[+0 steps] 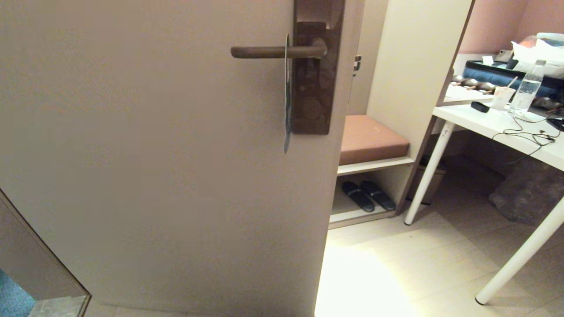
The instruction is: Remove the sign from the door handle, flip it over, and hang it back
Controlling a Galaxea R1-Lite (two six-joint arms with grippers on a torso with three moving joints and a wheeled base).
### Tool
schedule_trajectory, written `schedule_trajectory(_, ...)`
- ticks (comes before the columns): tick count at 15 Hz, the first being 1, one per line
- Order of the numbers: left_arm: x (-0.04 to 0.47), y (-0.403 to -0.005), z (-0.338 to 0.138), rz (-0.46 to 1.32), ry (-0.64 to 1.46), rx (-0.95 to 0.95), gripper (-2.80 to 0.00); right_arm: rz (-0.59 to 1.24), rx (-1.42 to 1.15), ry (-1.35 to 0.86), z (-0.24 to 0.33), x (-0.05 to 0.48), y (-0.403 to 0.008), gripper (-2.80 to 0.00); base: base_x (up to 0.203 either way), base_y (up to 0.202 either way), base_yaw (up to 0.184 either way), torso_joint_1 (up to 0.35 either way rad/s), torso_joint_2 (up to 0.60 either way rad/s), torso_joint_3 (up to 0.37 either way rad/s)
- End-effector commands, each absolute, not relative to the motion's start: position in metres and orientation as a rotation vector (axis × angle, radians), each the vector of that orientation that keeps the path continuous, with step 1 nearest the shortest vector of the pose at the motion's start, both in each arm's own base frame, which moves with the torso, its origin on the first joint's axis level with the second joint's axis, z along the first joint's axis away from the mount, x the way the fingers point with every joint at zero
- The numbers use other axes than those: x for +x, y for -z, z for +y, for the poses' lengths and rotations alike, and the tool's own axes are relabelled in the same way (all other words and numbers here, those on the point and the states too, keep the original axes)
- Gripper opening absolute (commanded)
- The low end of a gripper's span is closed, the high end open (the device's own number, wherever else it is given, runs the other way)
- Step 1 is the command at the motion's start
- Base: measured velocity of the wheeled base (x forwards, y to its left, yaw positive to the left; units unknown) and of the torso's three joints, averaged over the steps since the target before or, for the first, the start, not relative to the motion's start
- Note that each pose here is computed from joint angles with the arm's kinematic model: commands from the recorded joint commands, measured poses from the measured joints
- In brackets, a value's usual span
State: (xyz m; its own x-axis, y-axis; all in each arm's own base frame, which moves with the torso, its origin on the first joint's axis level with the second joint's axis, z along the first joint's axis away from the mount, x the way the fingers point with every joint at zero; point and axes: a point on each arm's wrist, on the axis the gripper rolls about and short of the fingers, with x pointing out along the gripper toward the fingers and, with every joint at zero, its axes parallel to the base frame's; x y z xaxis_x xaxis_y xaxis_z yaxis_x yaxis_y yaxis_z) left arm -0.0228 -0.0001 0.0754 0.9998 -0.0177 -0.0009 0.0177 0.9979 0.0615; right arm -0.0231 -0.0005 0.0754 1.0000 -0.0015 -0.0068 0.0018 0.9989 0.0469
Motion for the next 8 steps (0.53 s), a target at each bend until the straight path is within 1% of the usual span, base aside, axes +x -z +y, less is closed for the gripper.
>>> schedule_trajectory(1, -0.0228, -0.0753, 0.0000, 0.001, 0.017, 0.063, -2.80, 0.008, 0.046, 0.002, -0.0005, -0.0231, -0.0755, -2.80, 0.000, 0.000, 0.000, 0.000, 0.00, 0.000)
schedule_trajectory(8, -0.0228, -0.0753, 0.0000, 0.001, 0.017, 0.061, -2.80, 0.008, 0.046, 0.002, -0.0005, -0.0231, -0.0755, -2.80, 0.000, 0.000, 0.000, 0.000, 0.00, 0.000)
